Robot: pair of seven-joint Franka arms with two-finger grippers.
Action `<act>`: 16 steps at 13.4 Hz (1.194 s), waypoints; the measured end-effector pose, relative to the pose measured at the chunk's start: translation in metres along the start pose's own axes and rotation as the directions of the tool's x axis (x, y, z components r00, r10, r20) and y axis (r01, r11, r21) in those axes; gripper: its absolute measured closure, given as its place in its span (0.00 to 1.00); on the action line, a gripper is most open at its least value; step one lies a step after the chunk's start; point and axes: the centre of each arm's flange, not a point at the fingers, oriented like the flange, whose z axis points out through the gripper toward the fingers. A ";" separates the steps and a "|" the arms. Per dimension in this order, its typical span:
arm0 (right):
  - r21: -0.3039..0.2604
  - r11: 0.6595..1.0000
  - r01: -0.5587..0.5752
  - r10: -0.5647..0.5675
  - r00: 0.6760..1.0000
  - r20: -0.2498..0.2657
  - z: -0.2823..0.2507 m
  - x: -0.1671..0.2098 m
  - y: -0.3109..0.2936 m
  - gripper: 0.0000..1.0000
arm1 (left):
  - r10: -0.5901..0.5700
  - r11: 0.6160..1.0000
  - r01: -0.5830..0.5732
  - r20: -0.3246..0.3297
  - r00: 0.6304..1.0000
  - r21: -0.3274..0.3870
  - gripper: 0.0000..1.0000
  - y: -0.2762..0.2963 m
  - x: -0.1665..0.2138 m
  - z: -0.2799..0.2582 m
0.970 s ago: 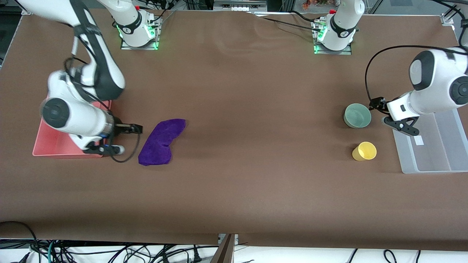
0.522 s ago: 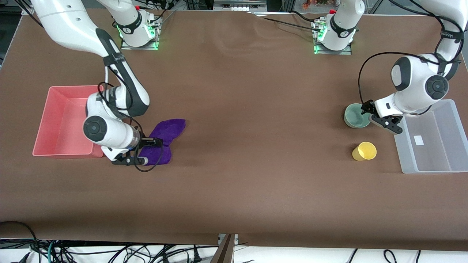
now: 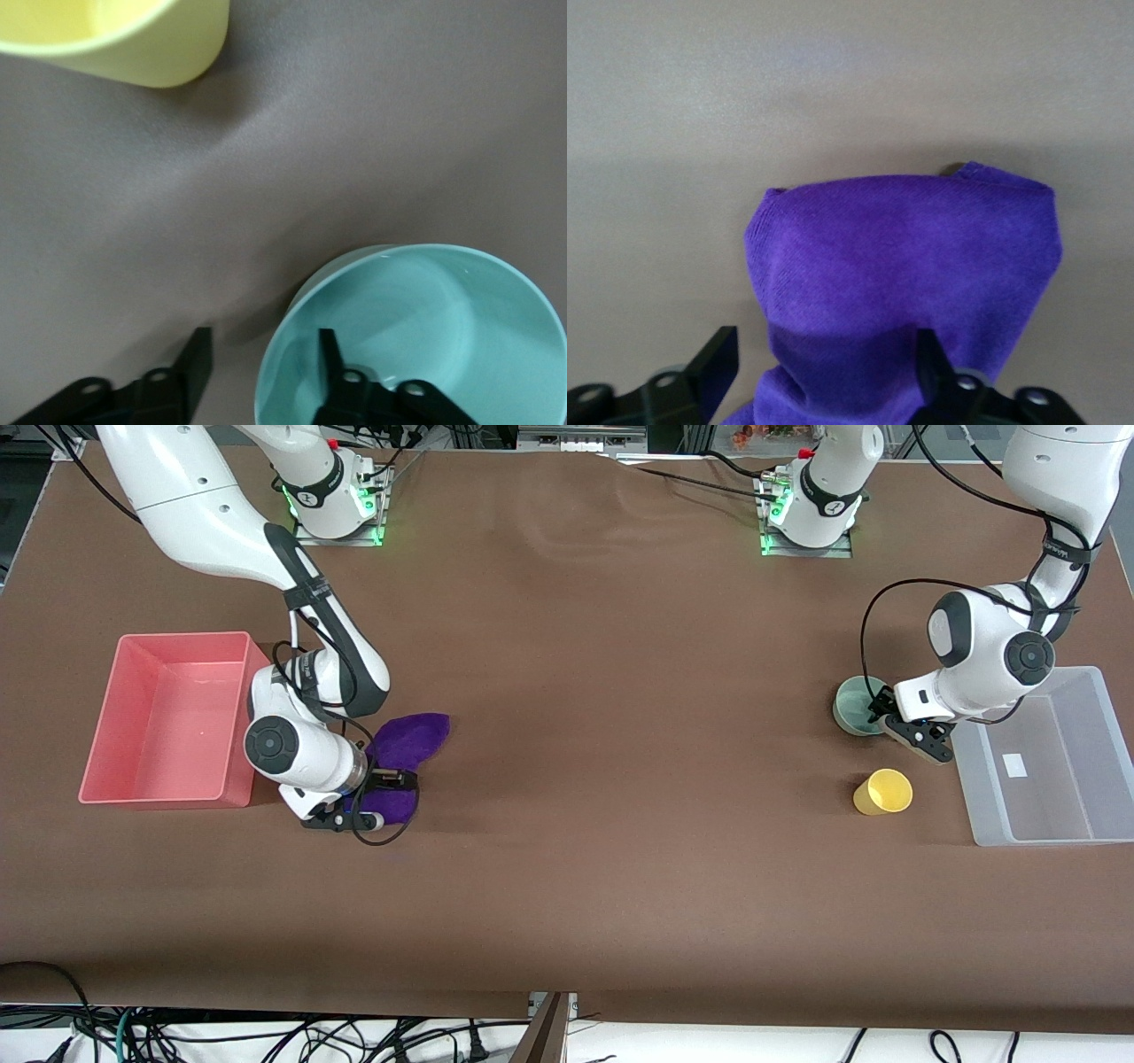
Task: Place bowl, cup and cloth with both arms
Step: 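Grasp the cloth with the right gripper while the left gripper grasps the bowl, then drop the cloth in the pink bin while the left gripper lowers the bowl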
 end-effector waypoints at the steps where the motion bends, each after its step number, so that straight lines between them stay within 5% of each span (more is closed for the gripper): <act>1: 0.000 1.000 -0.001 0.001 1.000 0.001 0.000 0.000 0.000 0.27 | 0.001 1.000 -0.001 -0.004 1.000 0.004 0.62 -0.002 0.002 -0.002; 4: -0.001 1.000 -0.002 0.002 1.000 0.001 0.001 0.000 0.000 0.63 | 0.001 1.000 -0.001 -0.007 1.000 0.009 0.93 -0.007 0.006 -0.012; 7: -0.009 1.000 -0.003 0.003 1.000 0.019 -0.009 0.002 0.001 0.94 | 0.000 1.000 0.000 0.027 1.000 -0.017 0.97 -0.014 0.013 -0.037; 12: -0.077 0.996 0.051 -0.035 0.979 0.202 -0.146 0.004 0.040 0.94 | 0.055 0.997 -0.051 0.077 0.995 -0.064 0.97 -0.082 0.025 -0.156; 16: -0.069 0.980 0.187 -0.157 0.938 0.308 -0.226 -0.007 0.175 0.94 | 0.134 0.989 -0.140 0.125 0.983 0.039 0.97 -0.174 -0.020 -0.196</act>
